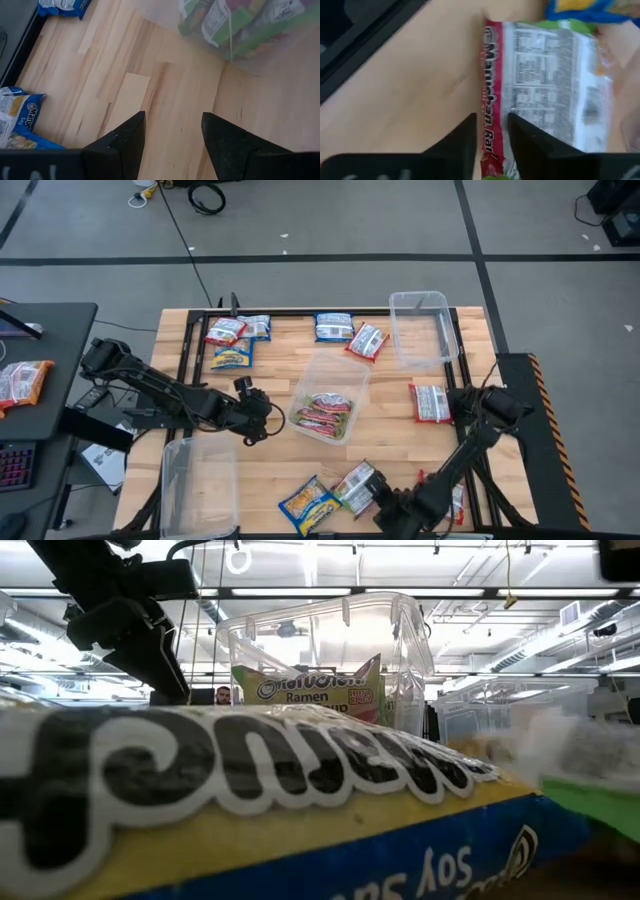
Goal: Sort Maruchan noodles
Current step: Put the green noodle pack into the middle transparent container
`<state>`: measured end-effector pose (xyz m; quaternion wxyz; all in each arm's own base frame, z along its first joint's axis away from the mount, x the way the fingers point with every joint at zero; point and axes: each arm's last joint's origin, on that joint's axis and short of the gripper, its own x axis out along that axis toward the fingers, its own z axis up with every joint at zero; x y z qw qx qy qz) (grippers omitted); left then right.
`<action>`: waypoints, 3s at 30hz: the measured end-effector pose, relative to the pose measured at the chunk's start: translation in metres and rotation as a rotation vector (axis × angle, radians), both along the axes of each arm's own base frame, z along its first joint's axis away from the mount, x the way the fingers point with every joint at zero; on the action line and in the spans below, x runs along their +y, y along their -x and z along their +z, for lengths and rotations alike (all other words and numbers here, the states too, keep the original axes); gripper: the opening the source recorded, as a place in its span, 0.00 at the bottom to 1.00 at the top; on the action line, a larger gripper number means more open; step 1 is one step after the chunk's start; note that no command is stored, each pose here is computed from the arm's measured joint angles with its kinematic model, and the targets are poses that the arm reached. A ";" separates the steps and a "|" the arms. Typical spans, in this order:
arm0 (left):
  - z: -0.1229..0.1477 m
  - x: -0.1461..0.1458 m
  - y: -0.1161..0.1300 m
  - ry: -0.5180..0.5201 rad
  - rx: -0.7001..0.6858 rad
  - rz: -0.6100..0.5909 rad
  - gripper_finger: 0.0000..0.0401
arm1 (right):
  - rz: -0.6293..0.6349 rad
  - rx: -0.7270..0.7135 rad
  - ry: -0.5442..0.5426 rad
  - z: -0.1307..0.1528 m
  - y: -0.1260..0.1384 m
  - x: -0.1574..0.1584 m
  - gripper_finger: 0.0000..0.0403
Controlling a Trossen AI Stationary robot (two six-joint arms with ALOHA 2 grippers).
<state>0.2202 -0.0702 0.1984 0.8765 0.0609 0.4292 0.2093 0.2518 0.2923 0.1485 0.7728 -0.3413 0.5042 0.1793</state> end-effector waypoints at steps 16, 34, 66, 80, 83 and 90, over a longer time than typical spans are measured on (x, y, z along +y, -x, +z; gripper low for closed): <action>0.000 0.000 0.000 0.015 -0.016 0.019 0.49 | 0.041 -0.210 0.254 -0.040 0.002 0.014 0.60; 0.006 -0.001 0.004 0.007 -0.019 -0.007 0.49 | -0.223 -0.210 0.169 -0.014 -0.016 -0.023 0.04; 0.026 -0.001 -0.002 -0.062 -0.158 -0.103 0.49 | -0.824 -0.546 -0.420 0.177 -0.063 -0.251 0.02; 0.025 -0.001 -0.001 -0.066 -0.143 -0.108 0.49 | -0.989 -0.252 -0.392 0.110 -0.097 -0.324 0.02; 0.024 -0.001 -0.001 -0.063 -0.143 -0.107 0.49 | -1.006 -0.212 -0.364 0.094 -0.102 -0.332 0.04; 0.025 -0.002 -0.002 -0.048 -0.158 -0.100 0.49 | -1.003 -0.151 -0.343 0.074 -0.111 -0.335 0.13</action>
